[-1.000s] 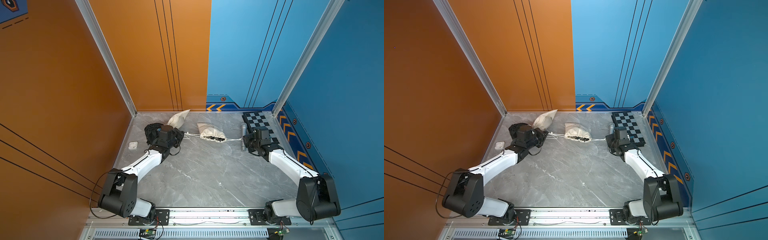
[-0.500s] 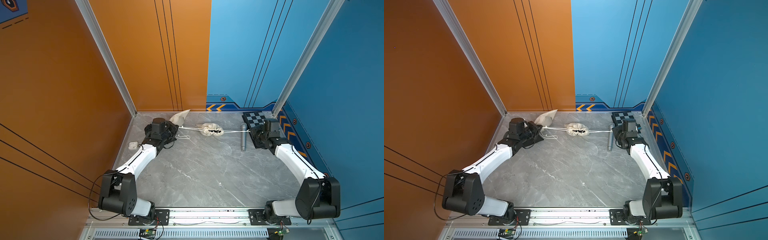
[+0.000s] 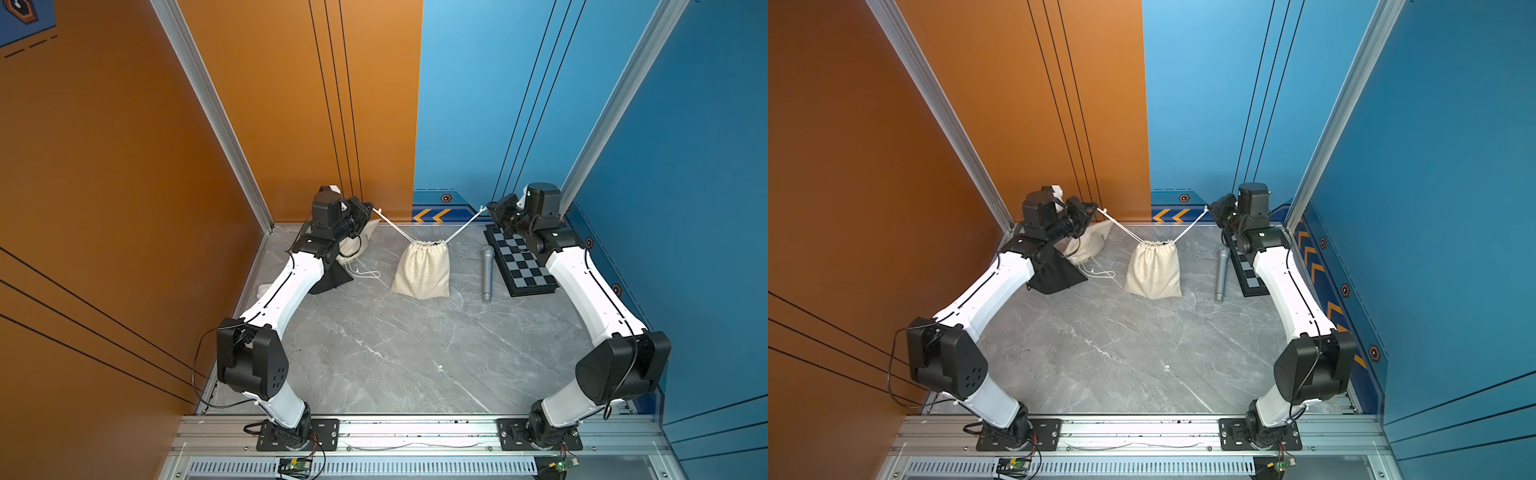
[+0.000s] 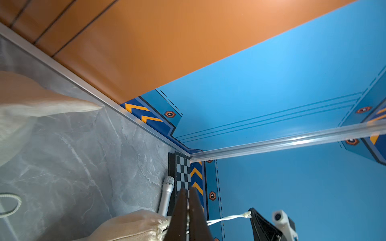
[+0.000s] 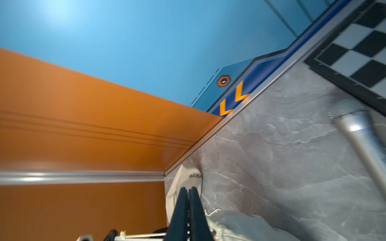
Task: Pack away hair dryers
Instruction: Pull the drawstrings on both sides of the drawstring bag, then place the drawstring bag at the center of the board, then place the drawstrings on both sides at the center of the board.
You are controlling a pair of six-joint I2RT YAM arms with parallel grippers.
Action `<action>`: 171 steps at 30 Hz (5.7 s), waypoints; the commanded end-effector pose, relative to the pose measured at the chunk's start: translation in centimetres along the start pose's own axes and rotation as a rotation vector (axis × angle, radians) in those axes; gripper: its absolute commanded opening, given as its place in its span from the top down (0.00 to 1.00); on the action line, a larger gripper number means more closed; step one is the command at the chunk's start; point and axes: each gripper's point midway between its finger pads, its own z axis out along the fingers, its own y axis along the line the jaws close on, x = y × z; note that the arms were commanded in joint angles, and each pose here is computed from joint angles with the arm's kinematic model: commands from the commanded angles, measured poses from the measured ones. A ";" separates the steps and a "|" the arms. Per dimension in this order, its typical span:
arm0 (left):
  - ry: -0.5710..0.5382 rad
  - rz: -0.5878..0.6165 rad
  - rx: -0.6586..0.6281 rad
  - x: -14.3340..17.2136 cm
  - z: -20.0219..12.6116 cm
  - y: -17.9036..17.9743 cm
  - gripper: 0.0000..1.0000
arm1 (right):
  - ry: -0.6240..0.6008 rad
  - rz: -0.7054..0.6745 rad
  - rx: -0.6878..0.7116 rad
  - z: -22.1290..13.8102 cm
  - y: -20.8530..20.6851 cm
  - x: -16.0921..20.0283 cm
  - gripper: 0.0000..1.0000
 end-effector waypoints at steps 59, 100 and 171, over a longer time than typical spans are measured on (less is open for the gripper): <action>-0.245 0.054 -0.101 -16.4 -5.6 3.7 1.00 | -0.210 -0.116 0.114 -5.4 -2.9 -14.6 1.00; 0.009 0.043 0.076 -12.3 11.0 5.3 1.00 | -0.072 -0.132 -0.090 10.9 -4.3 -13.6 1.00; 0.213 0.350 -0.332 -0.4 1.3 11.3 0.06 | 0.391 -0.365 0.220 4.3 -14.9 7.5 0.17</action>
